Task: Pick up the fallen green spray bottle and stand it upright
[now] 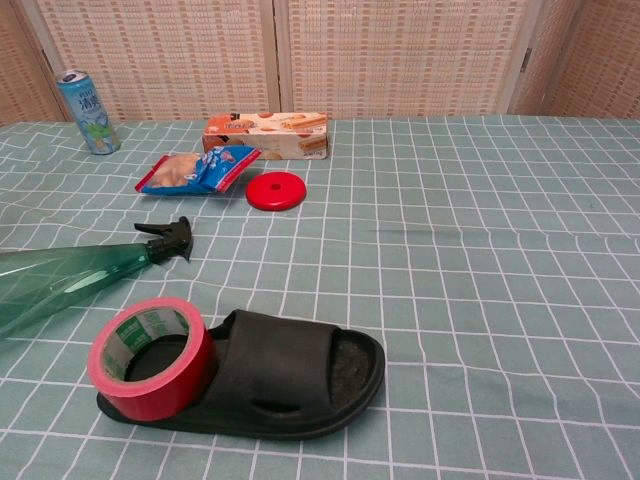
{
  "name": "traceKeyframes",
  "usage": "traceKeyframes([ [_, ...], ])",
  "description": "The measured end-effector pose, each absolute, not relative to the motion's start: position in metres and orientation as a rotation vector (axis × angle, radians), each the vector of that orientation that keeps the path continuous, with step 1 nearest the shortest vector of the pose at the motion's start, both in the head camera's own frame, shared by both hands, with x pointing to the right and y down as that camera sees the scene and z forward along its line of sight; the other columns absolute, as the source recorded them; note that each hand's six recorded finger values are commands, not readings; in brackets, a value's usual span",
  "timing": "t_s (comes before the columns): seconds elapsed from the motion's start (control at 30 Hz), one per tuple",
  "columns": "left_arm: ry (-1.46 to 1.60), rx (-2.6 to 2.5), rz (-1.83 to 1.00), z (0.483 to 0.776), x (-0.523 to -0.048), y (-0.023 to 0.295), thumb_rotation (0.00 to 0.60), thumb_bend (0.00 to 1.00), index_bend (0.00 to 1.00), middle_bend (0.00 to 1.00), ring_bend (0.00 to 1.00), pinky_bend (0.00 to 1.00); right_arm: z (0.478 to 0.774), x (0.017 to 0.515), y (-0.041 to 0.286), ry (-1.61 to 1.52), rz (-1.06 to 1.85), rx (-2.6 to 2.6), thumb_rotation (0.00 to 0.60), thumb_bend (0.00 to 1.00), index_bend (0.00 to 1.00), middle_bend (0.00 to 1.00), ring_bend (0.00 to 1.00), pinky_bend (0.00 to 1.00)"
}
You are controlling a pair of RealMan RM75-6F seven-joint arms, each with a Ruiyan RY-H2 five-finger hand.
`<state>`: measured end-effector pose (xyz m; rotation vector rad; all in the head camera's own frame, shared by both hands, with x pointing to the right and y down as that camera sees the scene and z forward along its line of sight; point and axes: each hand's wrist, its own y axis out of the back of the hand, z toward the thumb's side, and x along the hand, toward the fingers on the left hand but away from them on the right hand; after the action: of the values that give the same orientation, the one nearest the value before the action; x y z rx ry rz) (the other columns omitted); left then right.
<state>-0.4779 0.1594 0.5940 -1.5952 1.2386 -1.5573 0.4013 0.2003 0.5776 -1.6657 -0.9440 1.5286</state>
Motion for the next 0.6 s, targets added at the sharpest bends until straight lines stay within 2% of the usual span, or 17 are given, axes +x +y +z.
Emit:
traceKeyframes([
  [0.43,1.266,-1.624,-1.555,0.596,-0.476,0.159,0.6,0.23,0.17,0.26,0.12,0.1,0.577,0.402,0.201,-0.95,1.533,-1.664,0.6,0.0,0.23,0.18,0.0,0.07],
  [0.6,1.262,-1.652,-1.514,0.59,-0.461,0.156,0.6,0.23,0.21,0.27,0.2,0.12,0.577,0.401,0.201,-0.956,1.53,-1.667,0.6,0.0,0.23,0.18,0.0,0.07],
])
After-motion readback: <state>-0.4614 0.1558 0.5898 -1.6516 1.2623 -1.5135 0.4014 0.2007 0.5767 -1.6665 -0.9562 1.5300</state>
